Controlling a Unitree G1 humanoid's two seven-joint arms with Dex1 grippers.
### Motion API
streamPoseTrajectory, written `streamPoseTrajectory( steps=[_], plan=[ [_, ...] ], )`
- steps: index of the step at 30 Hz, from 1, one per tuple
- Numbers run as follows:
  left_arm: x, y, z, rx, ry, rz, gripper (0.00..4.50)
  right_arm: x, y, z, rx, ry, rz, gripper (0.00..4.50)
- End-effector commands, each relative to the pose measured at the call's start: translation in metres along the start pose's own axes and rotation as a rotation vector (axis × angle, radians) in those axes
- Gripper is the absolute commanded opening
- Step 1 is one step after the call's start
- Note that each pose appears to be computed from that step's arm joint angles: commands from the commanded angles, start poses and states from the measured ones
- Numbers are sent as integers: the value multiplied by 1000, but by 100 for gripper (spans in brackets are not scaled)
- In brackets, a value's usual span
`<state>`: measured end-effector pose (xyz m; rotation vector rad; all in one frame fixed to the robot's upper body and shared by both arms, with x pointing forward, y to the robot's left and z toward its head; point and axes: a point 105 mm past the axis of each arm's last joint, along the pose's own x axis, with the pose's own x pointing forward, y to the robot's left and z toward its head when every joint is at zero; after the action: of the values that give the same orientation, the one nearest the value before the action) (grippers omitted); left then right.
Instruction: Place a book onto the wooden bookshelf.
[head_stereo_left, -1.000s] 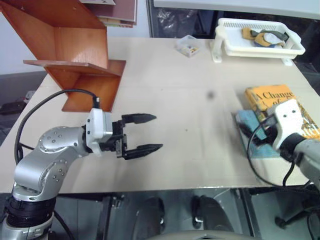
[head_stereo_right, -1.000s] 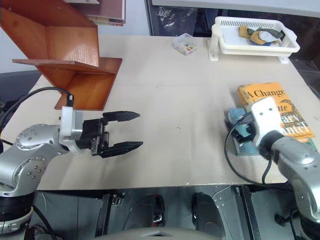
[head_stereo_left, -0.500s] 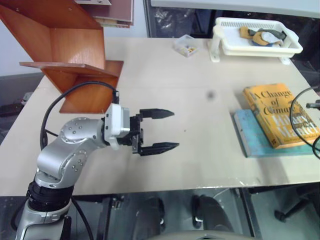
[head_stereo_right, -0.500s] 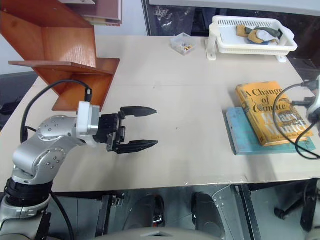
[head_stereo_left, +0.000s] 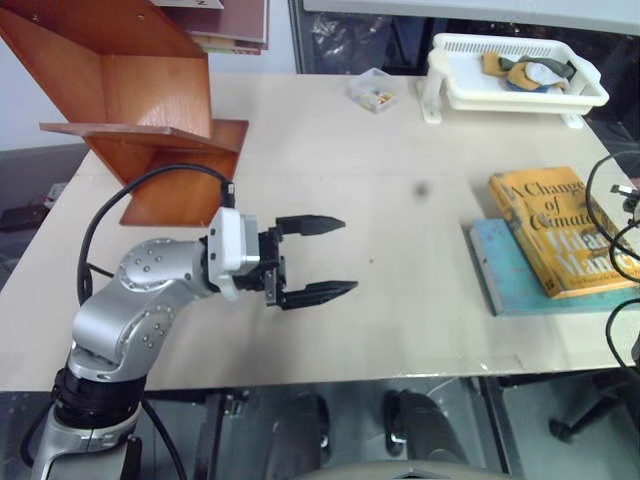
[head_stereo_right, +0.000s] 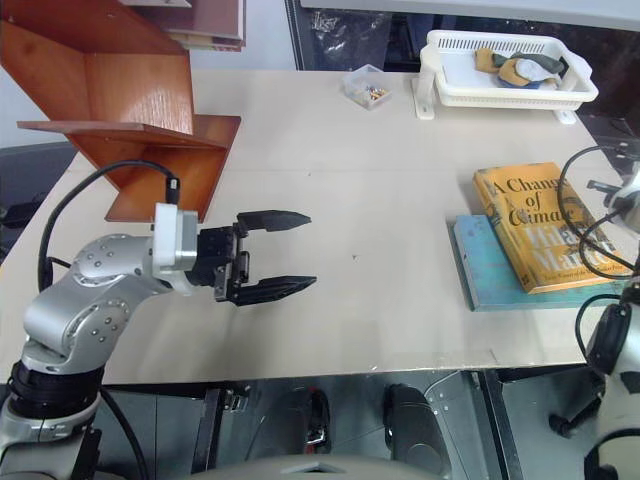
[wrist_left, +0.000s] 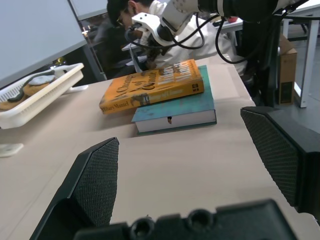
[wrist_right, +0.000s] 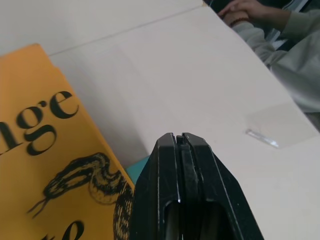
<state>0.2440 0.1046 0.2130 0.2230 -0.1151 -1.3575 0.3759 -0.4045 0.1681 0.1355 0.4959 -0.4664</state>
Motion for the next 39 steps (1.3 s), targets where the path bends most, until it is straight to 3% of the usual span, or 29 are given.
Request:
streamPoseTrajectory(
  steps=[1,13,29,33,38,39],
  plan=[
    [-2,-5,10,40,-9,1,450,-2,-6,11,13,-25,1,9],
    [-5,-2,12,15,-33,11,450,-14,30,-15,9,113,219,9],
    [-6,1,7,-4,-30,19,450,-41,65,-36,-29,97,336,9],
    [-6,3,2,-29,-19,46,450,-42,56,-38,-46,77,306,9],
    [0,15,-6,-98,-21,128,450,-60,34,-27,-162,-65,257,9],
    [3,17,-7,-119,-24,134,450,-66,30,-27,-173,-91,249,63]
  ],
)
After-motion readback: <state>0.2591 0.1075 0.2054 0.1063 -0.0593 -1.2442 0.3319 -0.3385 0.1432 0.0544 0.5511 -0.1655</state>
